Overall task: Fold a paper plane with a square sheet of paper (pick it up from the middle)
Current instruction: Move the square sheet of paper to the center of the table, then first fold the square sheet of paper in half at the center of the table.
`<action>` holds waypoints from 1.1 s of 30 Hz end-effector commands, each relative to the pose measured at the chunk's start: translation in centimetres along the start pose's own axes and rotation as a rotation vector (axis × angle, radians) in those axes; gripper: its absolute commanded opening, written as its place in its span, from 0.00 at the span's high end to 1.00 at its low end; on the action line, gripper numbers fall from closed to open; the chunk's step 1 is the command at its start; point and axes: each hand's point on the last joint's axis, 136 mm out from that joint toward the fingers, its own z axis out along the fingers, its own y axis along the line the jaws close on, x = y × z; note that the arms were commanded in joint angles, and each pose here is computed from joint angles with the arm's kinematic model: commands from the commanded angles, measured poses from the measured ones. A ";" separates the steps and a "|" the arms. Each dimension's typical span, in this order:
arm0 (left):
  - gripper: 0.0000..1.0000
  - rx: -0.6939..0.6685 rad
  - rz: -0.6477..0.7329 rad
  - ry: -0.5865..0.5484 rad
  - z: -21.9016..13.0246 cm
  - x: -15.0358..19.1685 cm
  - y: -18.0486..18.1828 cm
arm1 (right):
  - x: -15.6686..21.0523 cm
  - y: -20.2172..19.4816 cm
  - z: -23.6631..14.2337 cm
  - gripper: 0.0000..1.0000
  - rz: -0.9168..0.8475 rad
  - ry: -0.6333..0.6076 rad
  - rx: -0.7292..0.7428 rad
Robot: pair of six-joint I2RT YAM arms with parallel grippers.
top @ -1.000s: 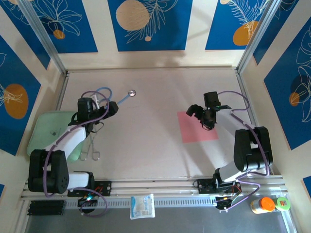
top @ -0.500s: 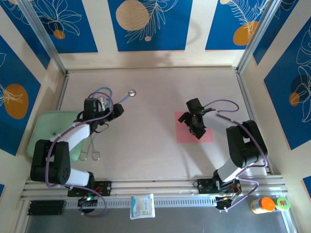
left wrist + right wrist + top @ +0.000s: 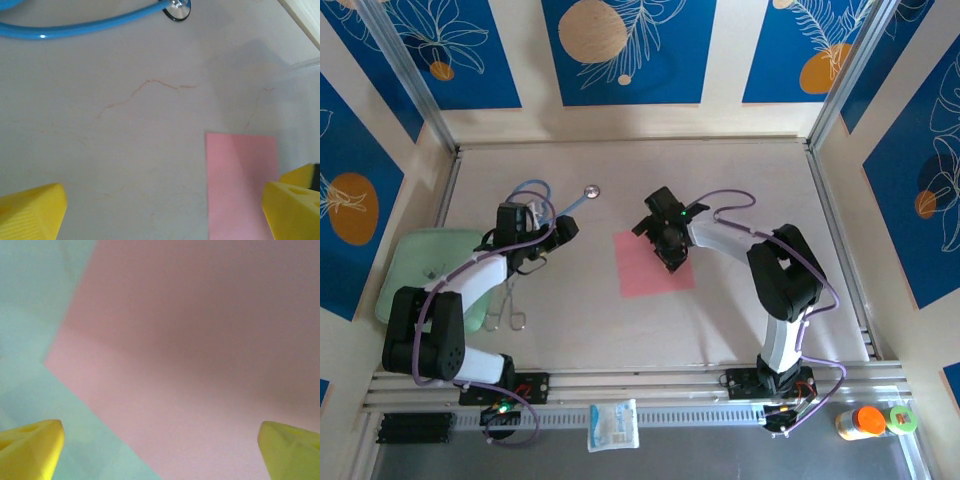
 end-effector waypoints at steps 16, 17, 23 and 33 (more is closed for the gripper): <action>0.01 0.022 0.052 0.130 2.8 3.6 -4.9 | -4.9 -0.6 0.7 0.25 -0.542 0.184 -0.079; 0.01 0.024 0.053 0.138 3.0 3.8 -5.1 | -4.8 -0.5 1.0 0.27 -0.545 0.193 -0.077; 0.01 0.023 0.056 0.167 3.9 4.7 -5.8 | -5.2 -0.8 2.2 0.26 -0.524 0.185 -0.013; 0.01 -0.009 0.062 0.175 3.9 4.8 -5.6 | -3.5 -4.3 3.1 0.22 -0.269 0.119 0.134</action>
